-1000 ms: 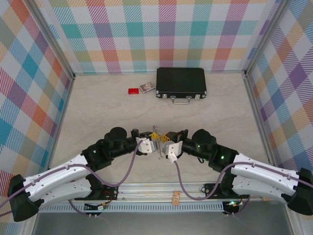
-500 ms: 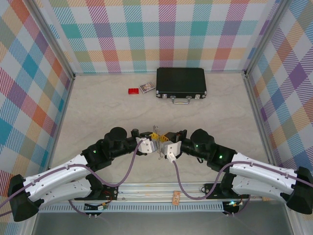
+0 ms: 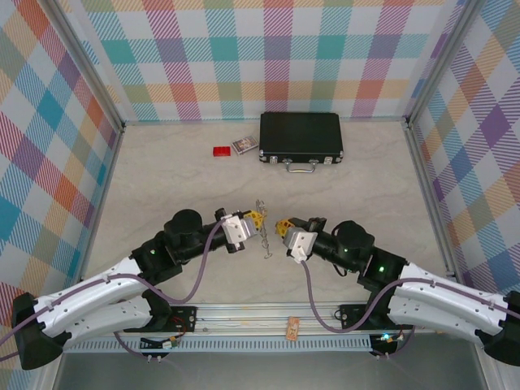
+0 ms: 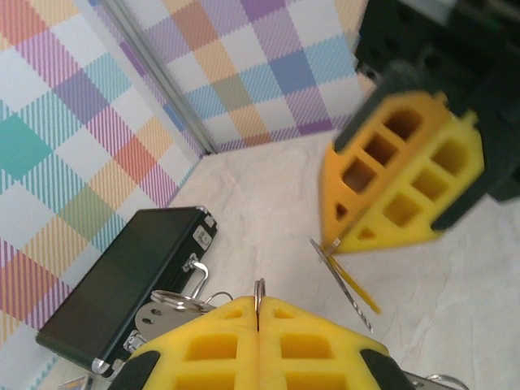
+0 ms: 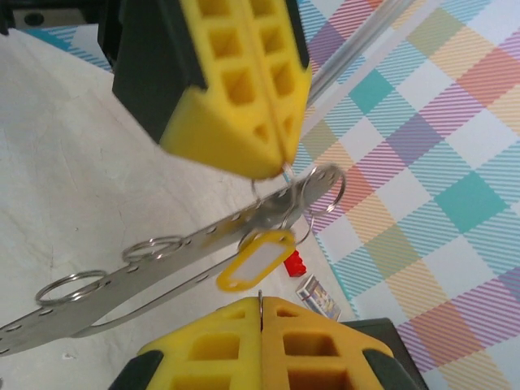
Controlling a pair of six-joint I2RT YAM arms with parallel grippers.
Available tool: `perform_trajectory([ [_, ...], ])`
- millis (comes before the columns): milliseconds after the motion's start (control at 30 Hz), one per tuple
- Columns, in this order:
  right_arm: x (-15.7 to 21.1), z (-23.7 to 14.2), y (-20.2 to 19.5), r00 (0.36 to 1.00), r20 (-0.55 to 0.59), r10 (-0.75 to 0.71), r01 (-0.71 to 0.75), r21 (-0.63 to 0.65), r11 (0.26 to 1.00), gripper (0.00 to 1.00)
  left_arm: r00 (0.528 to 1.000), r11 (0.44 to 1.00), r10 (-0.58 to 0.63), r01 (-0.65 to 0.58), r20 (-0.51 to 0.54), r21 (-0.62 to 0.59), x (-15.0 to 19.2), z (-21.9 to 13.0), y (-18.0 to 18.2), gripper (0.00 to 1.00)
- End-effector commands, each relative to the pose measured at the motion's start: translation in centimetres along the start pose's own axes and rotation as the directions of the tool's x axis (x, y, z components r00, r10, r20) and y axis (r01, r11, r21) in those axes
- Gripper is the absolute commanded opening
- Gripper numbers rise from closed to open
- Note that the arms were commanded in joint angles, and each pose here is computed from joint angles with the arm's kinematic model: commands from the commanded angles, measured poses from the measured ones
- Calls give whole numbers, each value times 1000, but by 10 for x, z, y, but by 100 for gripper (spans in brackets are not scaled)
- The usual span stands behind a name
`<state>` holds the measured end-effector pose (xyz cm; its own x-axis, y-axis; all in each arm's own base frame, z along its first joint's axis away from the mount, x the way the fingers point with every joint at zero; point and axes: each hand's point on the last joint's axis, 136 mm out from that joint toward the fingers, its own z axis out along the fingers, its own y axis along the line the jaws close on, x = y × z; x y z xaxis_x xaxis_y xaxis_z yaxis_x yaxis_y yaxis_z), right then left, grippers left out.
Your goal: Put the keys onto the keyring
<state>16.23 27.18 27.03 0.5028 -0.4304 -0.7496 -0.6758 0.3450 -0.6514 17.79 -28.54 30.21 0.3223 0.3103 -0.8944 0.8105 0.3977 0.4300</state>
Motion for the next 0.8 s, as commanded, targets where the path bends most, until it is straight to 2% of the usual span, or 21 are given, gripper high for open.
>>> perform_trajectory([
  [0,-9,-6,-11,993,50,106,-109,49,993,0,979,989,-144,149,145,-24,-46,-9,15,0],
  [167,-17,-14,-17,986,98,132,-140,71,988,0,953,967,-251,253,170,7,-54,-8,15,0],
  [567,-39,-18,-27,971,179,157,-172,68,983,0,920,932,-361,357,153,56,-59,-5,13,0],
  [767,-48,-15,-36,970,186,160,-177,81,981,0,881,891,-454,450,131,61,-63,1,18,0],
])
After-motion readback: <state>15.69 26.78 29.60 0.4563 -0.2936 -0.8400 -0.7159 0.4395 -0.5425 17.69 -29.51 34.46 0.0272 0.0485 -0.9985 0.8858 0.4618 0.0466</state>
